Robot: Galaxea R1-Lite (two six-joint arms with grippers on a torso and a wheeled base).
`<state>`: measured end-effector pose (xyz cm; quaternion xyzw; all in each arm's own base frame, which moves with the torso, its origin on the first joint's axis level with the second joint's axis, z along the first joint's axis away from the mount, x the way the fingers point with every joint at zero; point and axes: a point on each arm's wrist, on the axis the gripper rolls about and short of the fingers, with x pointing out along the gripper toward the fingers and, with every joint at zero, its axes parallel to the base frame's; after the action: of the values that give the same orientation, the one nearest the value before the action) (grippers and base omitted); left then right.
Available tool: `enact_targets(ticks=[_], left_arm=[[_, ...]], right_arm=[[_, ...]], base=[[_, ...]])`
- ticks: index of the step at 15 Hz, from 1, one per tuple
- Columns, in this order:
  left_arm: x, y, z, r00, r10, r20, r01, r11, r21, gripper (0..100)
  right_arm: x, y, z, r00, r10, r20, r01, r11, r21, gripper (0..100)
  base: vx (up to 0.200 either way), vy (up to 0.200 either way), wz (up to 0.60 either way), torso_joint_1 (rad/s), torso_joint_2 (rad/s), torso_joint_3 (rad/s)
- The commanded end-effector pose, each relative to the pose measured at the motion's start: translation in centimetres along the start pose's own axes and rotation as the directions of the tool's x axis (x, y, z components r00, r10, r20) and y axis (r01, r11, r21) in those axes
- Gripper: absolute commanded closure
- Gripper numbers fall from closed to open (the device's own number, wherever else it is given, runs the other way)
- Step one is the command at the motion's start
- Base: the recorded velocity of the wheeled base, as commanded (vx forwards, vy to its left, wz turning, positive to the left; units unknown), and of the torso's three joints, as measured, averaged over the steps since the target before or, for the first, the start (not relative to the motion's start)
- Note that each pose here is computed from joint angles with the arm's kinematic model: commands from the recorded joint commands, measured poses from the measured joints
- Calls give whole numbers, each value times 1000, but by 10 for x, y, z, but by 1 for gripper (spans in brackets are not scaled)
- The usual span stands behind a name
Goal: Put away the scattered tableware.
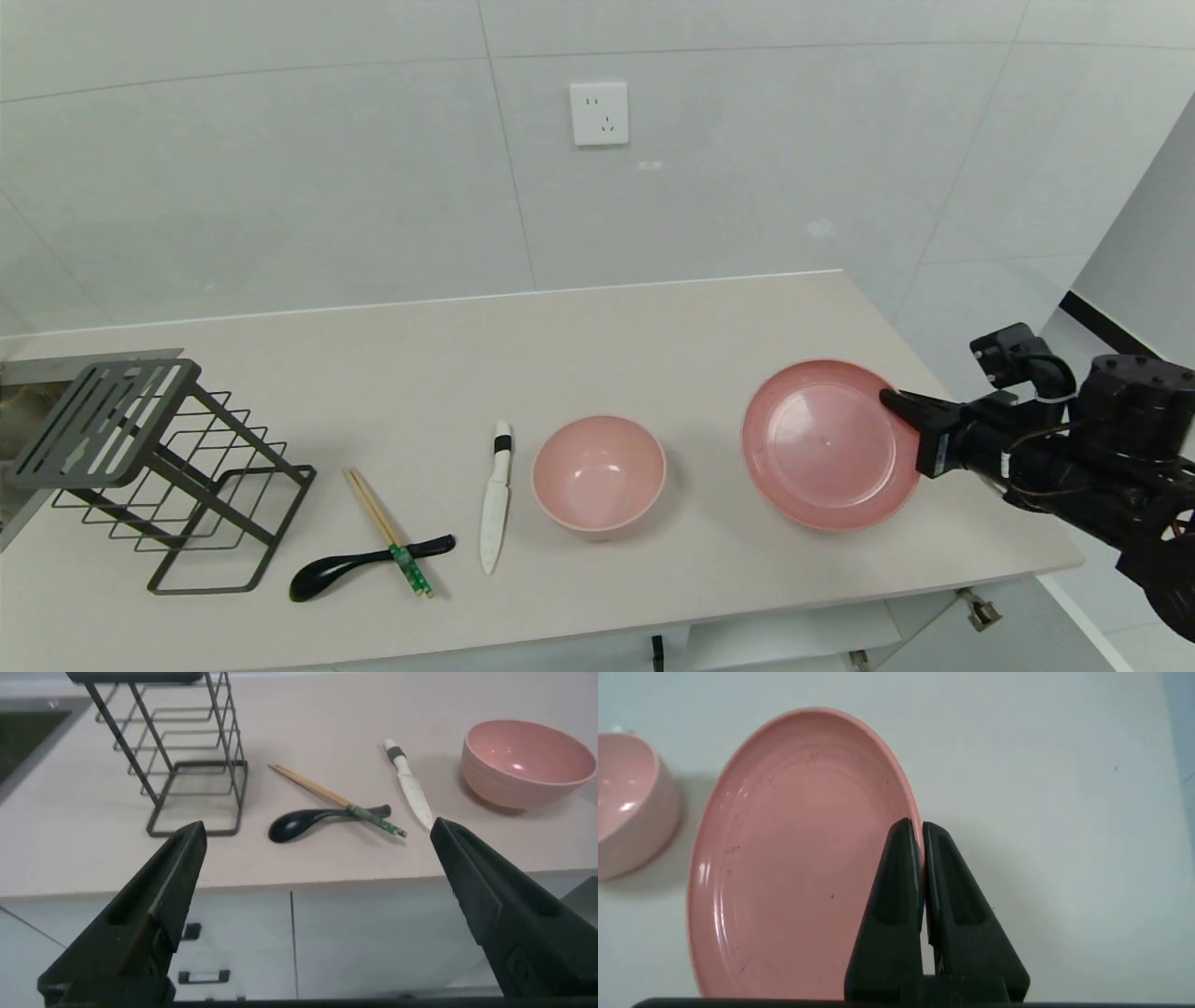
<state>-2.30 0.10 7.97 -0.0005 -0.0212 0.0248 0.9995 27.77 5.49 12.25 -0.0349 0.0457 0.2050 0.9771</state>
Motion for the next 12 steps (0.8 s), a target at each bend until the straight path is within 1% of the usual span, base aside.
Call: enact_targets(ticks=[1, 2, 3, 4, 5, 6, 7, 8, 9, 10, 11, 12], left_arm=[[0, 0, 8, 997, -10, 73, 8, 1000, 20, 0], [-1, -1, 13, 992, -35, 123, 33, 999, 20, 0], [-1, -2, 16, 984, -76, 158, 74, 997, 24, 0], [-3, -3, 22, 974, -124, 192, 120, 992, 28, 0], [-5, -3, 28, 967, -149, 208, 147, 989, 27, 0], [-6, -4, 37, 962, -185, 201, 183, 983, 32, 0], [-7, -4, 41, 959, -202, 197, 199, 979, 33, 0], [-6, -4, 57, 954, -245, 172, 243, 969, 36, 0], [2, -5, 77, 949, -288, 131, 286, 958, 34, 0], [10, -6, 86, 947, -306, 98, 305, 952, 32, 0], [22, -7, 91, 947, -318, 40, 318, 948, 22, 0], [29, -8, 92, 948, -318, 1, 318, 948, 22, 0]], right_arm=[[-32, 6, 19, 996, -4, 86, 5, 1000, -15, 100], [-40, 8, 24, 994, -5, 109, 7, 1000, -16, 100], [-46, 9, 29, 991, -5, 132, 7, 1000, -12, 100], [-52, 11, 31, 988, -1, 154, -1, 1000, 14, 100], [-58, 13, 28, 987, 0, 160, -6, 999, 35, 100], [-65, 15, 24, 989, 2, 148, -9, 999, 43, 100], [-67, 16, 23, 989, 4, 145, -10, 999, 43, 100], [-73, 18, 24, 988, 5, 153, -11, 999, 41, 100], [-77, 18, 28, 985, 1, 175, -8, 999, 36, 100], [-80, 18, 29, 984, 1, 179, -7, 999, 34, 100], [-85, 20, 27, 984, 1, 176, -7, 999, 34, 100], [-89, 20, 26, 985, 1, 175, -7, 999, 35, 100]], base=[[0, 0, 0, 0, 0, 0], [0, 0, 0, 0, 0, 0], [0, 0, 0, 0, 0, 0], [0, 0, 0, 0, 0, 0], [0, 0, 0, 0, 0, 0], [0, 0, 0, 0, 0, 0], [0, 0, 0, 0, 0, 0], [0, 0, 0, 0, 0, 0], [0, 0, 0, 0, 0, 0], [0, 0, 0, 0, 0, 0], [0, 0, 0, 0, 0, 0], [0, 0, 0, 0, 0, 0]])
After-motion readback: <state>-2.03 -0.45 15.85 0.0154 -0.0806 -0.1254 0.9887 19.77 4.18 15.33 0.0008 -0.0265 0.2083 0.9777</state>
